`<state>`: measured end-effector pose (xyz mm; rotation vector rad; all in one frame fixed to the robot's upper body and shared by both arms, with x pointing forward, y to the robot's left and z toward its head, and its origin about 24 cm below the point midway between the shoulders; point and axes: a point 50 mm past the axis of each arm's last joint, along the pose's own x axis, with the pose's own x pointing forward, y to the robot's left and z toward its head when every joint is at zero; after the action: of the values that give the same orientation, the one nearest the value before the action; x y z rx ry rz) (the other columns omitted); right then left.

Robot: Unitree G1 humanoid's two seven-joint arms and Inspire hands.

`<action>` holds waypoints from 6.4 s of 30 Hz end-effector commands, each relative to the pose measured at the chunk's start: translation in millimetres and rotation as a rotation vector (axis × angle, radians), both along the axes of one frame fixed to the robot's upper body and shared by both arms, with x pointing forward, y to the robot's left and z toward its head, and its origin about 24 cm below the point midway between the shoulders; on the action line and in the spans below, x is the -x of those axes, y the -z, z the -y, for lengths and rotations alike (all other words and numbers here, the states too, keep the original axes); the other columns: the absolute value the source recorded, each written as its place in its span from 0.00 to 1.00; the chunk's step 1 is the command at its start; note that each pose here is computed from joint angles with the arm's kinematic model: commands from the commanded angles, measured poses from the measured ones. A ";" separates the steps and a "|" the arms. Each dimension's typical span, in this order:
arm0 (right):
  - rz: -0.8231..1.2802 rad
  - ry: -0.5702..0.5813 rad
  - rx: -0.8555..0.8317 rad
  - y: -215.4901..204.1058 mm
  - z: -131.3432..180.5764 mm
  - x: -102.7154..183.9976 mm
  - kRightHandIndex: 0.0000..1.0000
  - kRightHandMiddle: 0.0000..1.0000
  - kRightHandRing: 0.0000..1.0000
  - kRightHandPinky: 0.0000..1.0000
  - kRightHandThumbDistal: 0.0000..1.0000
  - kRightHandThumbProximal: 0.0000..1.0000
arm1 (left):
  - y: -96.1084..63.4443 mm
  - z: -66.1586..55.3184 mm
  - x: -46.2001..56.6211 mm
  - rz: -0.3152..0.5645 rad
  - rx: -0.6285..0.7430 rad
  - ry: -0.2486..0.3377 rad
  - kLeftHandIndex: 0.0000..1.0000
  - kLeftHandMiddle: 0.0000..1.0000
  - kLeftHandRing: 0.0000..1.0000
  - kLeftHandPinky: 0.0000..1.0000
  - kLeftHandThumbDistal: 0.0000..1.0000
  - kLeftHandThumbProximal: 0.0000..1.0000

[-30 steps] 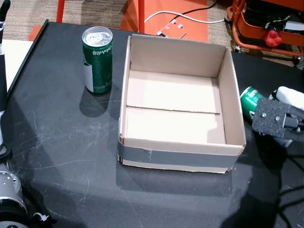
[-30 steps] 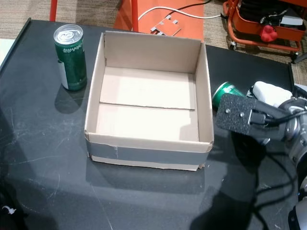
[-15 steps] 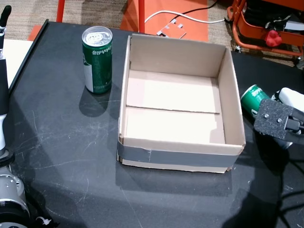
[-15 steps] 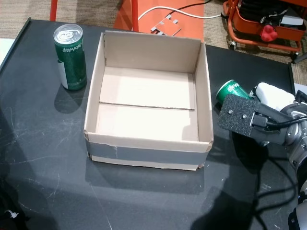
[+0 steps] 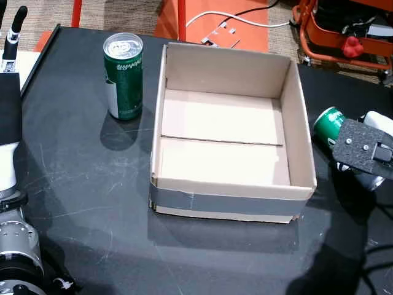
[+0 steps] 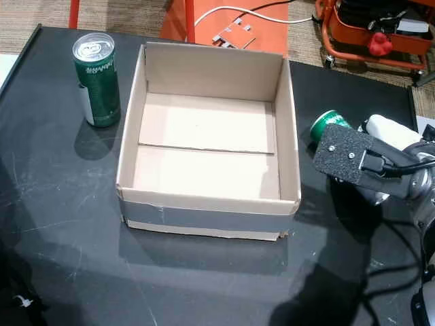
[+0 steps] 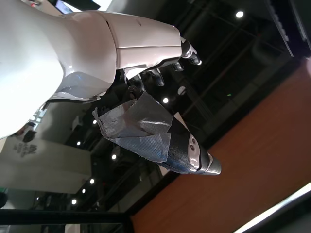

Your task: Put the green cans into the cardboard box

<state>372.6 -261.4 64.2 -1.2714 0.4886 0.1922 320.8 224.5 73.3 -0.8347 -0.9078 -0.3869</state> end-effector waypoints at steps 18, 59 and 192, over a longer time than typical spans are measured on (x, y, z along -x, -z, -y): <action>0.220 0.009 -0.025 -70.9 8.6 -23.9 0.07 0.12 0.21 0.33 0.46 0.00 | 2.0 8.7 -10.3 -0.033 -0.014 0.122 0.81 0.86 1.00 1.00 1.00 0.26; 0.361 -0.699 -0.077 -100.6 -136.8 -37.8 0.24 0.20 0.25 0.32 0.43 0.00 | -3.1 22.2 -21.9 -0.114 -0.059 0.134 0.79 0.83 0.96 0.98 1.00 0.29; 0.644 -0.046 -1.047 -15.5 -29.3 14.1 0.87 0.99 1.00 1.00 1.00 0.84 | -33.8 26.7 -71.3 -0.697 -1.143 -0.317 1.00 1.00 1.00 1.00 1.00 0.47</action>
<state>359.7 -228.2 79.5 -0.2708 -0.2052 0.0662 390.8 199.7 107.6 0.2646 -0.0756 -0.2485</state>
